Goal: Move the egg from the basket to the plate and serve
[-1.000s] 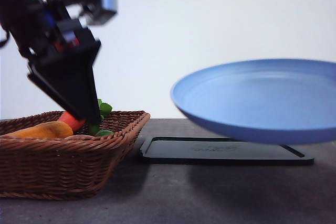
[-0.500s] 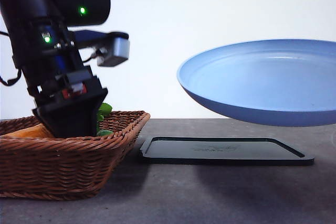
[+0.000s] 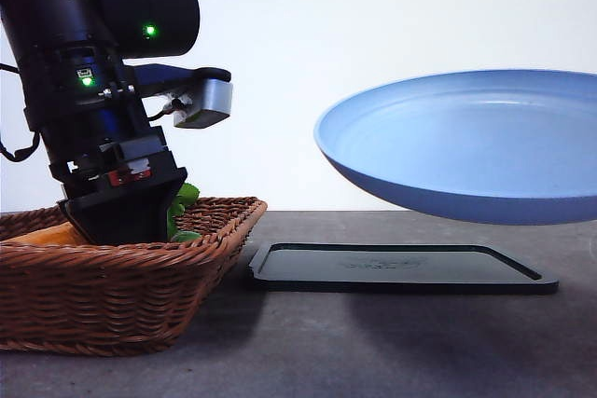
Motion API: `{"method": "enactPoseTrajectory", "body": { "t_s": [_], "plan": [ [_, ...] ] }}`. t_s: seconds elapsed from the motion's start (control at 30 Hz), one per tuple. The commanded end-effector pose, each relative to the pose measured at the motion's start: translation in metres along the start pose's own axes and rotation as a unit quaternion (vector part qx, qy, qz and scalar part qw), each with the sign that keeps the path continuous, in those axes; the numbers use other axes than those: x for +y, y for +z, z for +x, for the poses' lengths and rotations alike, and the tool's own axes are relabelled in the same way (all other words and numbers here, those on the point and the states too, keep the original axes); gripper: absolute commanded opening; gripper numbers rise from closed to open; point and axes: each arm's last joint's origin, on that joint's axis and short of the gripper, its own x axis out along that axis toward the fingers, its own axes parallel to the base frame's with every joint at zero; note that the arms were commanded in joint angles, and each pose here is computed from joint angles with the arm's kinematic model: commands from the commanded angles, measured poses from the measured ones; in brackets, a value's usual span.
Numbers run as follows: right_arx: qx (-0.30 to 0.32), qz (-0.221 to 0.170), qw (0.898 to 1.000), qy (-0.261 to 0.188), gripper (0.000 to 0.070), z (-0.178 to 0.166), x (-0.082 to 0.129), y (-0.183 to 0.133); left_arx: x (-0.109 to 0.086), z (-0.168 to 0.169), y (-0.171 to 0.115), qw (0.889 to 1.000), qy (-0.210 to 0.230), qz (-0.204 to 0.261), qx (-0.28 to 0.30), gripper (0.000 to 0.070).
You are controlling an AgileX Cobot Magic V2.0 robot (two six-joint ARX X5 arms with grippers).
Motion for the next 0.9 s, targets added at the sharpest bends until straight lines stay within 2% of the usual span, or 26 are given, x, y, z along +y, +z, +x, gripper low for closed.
{"method": "enactPoseTrajectory", "body": {
  "t_s": [0.0, 0.27, 0.4, 0.5, 0.57, 0.63, 0.77, 0.87],
  "plan": [
    [-0.005, -0.002, 1.0, 0.003, 0.0, 0.0, 0.001, 0.002, 0.0, -0.003, 0.009, 1.0, 0.001, 0.009, -0.001, 0.0164],
    [0.0, 0.008, 1.0, 0.003, 0.0, 0.001, 0.0, 0.002, 0.002, -0.056, 0.038, 1.0, -0.006, 0.0, 0.016, 0.0164],
    [0.02, 0.026, 0.999, 0.004, 0.0, 0.008, -0.002, 0.004, -0.001, -0.091, 0.061, 0.999, -0.017, -0.033, -0.03, 0.0164],
    [0.048, 0.04, 0.998, 0.018, 0.0, 0.016, -0.005, 0.004, -0.007, -0.113, 0.079, 0.99, -0.069, -0.076, -0.095, 0.0165],
    [0.067, 0.049, 0.996, 0.035, 0.0, 0.021, -0.007, 0.005, -0.015, -0.12, 0.089, 0.982, -0.115, -0.069, -0.134, 0.0165],
    [0.086, 0.058, 0.993, 0.052, 0.0, 0.027, -0.008, 0.005, -0.025, -0.121, 0.098, 0.973, -0.152, -0.043, -0.169, 0.0165],
    [0.115, 0.065, 0.989, 0.065, 0.0, 0.036, -0.008, 0.005, -0.047, -0.116, 0.107, 0.969, -0.167, -0.005, -0.18, 0.0165],
    [0.128, 0.067, 0.987, 0.066, 0.0, 0.04, -0.008, 0.004, -0.068, -0.105, 0.113, 0.973, -0.163, 0.019, -0.162, 0.0165]
  ]
}}
